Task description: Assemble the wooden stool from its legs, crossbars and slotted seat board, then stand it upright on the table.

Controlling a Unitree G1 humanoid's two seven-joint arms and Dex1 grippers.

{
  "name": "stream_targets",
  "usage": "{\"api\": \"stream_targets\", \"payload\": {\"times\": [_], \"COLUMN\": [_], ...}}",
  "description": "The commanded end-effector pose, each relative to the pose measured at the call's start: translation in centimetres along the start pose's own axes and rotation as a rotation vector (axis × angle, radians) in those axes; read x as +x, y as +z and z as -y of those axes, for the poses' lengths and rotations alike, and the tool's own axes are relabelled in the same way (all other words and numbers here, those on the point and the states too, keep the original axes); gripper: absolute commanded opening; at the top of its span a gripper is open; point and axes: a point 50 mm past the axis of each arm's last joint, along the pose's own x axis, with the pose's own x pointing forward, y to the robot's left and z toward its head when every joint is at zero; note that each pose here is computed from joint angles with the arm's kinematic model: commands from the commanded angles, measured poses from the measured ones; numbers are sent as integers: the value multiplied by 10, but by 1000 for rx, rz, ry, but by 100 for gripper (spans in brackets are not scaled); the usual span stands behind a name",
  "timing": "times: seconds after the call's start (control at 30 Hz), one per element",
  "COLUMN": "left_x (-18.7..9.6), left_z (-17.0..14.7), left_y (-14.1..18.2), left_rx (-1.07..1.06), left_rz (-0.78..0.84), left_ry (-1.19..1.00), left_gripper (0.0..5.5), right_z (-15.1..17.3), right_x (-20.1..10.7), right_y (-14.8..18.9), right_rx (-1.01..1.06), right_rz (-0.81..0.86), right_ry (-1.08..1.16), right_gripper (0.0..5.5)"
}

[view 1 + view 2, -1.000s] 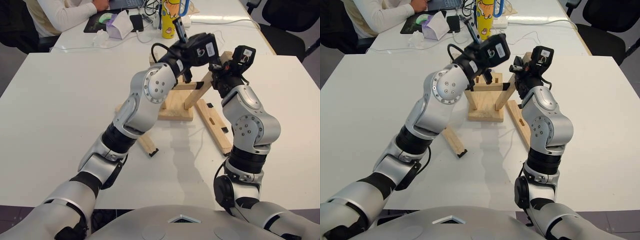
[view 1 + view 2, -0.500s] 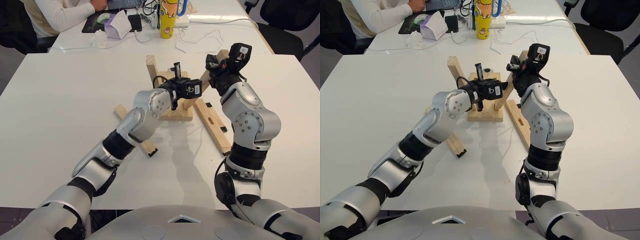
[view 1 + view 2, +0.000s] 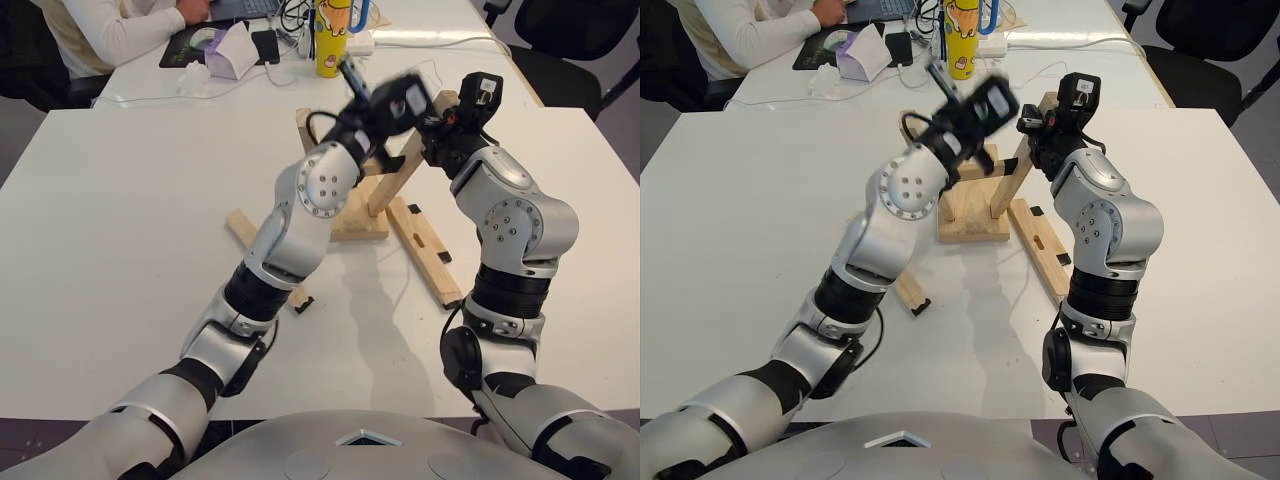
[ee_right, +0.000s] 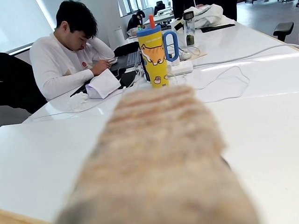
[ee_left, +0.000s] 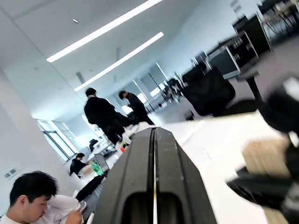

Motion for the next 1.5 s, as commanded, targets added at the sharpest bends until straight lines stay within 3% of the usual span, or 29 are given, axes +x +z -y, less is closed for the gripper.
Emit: {"api": "stream_targets", "payload": {"times": [0.03,0.23,0.37,0.47,0.8,1.1,1.5], "left_x": [-20,-61,-75,-71,-34,13,23], "left_z": [-60,-107,-90,-67,-41,-8,15], "left_y": [0,-72,-119,-135,-113,-80,-66], "left_rx": [-44,70,87,57,37,16,-6], "left_rz": [26,-259,-409,-447,-353,-249,-200], "left_ry": [299,465,390,299,140,22,-65], "left_gripper": [0,0,0,0,0,0,0], "right_z": [3,8,11,9,13,4,-18], "right_x": [4,0,-3,-6,-14,-16,-15], "right_y": [-24,-35,-47,-55,-99,-104,-102], "right_rx": [-26,-46,-68,-115,-272,-260,-275], "right_rz": [-109,-108,-116,-118,-229,-235,-222], "right_ry": [-21,-35,-40,-21,-15,-5,95], "right_gripper": [99,99,99,100,107,119,122]}}
